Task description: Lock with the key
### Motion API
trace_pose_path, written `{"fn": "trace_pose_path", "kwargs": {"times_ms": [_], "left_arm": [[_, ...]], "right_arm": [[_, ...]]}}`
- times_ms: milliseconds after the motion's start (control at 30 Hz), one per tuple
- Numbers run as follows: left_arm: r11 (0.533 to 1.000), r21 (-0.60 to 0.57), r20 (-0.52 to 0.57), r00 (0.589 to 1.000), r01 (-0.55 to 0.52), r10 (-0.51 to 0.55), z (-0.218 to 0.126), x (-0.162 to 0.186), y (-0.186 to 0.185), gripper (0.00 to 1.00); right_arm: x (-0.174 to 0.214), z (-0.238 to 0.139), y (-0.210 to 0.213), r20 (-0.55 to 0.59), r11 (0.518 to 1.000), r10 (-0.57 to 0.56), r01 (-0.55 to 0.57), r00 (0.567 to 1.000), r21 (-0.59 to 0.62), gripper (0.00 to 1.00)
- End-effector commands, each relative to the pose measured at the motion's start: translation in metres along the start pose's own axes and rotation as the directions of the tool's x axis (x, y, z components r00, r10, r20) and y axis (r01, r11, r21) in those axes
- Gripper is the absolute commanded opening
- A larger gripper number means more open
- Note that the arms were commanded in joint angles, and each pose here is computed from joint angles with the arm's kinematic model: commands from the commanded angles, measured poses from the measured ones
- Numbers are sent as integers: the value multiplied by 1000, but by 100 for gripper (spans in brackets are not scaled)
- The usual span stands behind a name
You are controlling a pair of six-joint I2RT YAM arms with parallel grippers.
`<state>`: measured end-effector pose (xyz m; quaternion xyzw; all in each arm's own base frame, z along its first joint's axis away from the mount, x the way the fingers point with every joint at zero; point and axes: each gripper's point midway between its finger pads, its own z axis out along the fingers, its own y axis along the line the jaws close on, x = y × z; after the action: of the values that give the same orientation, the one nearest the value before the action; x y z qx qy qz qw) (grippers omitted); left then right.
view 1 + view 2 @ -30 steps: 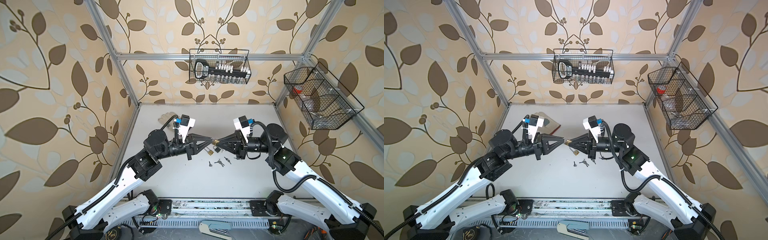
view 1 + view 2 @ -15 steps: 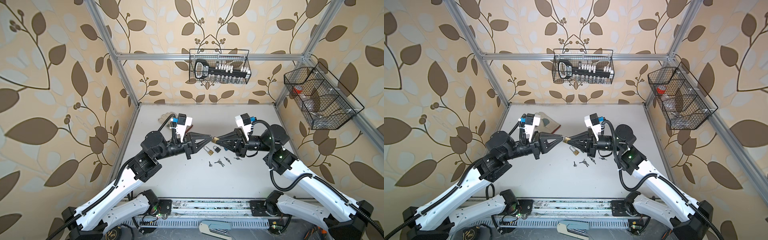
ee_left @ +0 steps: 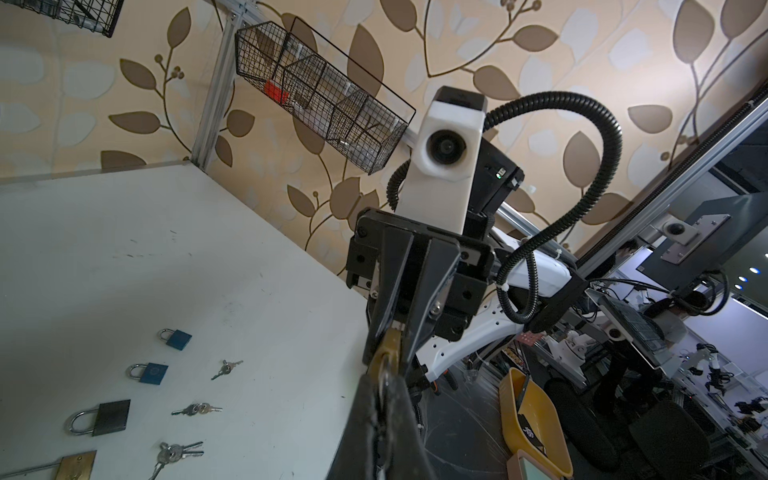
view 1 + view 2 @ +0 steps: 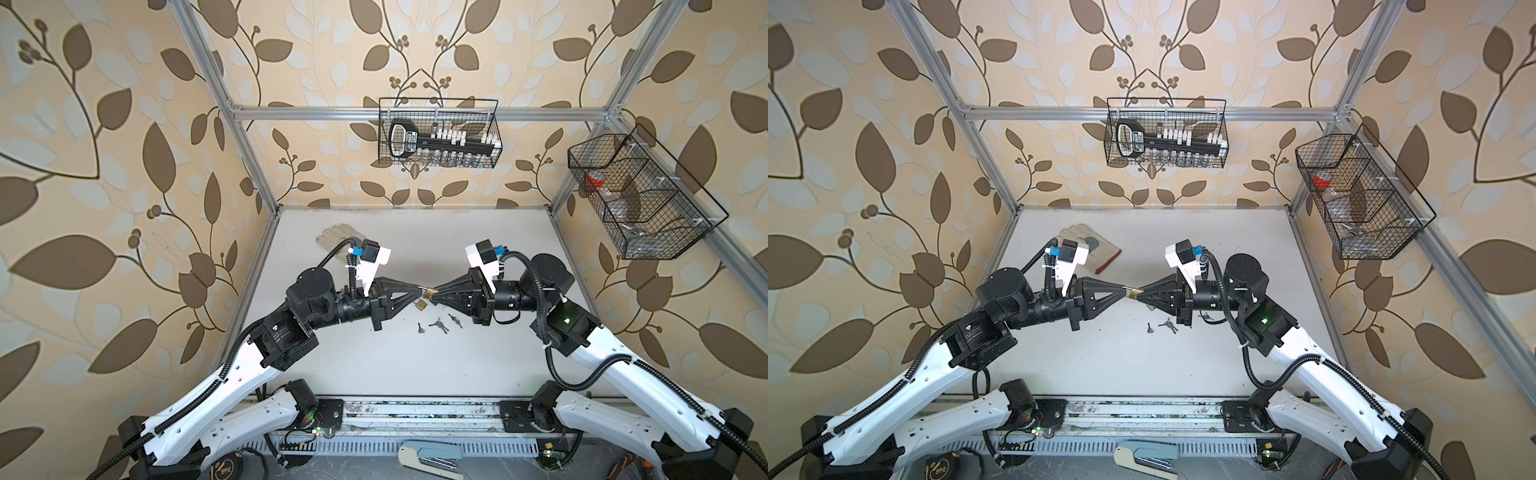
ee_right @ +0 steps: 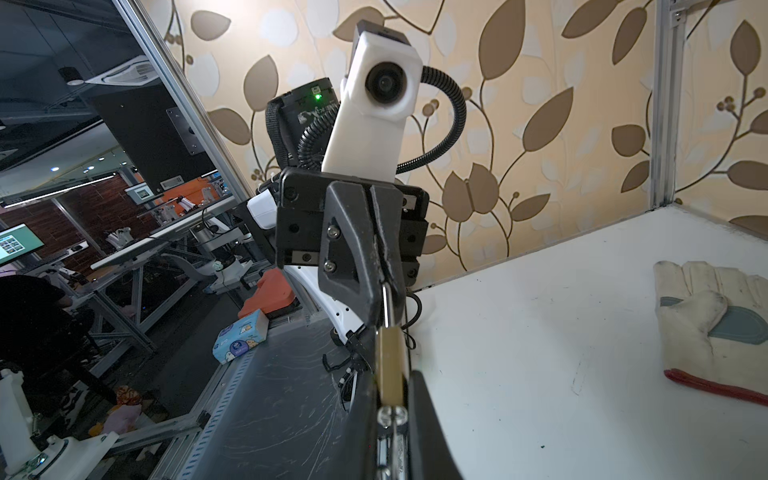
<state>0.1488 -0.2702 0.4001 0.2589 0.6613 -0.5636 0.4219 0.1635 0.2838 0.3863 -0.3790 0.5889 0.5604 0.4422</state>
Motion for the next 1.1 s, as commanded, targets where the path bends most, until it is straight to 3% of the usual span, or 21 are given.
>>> {"fn": "trace_pose_path", "kwargs": {"times_ms": [0,267,433,667,867,1067], "left_arm": [[999,34,-29,999,-24,25,-4,-2,-12,0],[998,54,2,1000,14,-15,2,-5,-10,0],[995,86,21,999,41,-43,7,-7,-11,0],[997,62,51,998,37,-40,1,-10,-9,0],[998,52,72,997,30,-34,-4,-14,-11,0],[1000,9,86,996,8,-9,-12,-19,-11,0]], "right_arm": [[-27,-10,12,79,997,-82,81,994,9,0],[-33,-7,14,129,998,-51,56,990,-34,0],[-36,-2,17,163,996,-49,60,985,-61,24],[-33,2,16,147,996,-46,57,988,-69,31],[-12,0,-4,73,998,-56,52,996,47,43],[4,-7,-17,21,988,-73,69,997,140,43]]}}
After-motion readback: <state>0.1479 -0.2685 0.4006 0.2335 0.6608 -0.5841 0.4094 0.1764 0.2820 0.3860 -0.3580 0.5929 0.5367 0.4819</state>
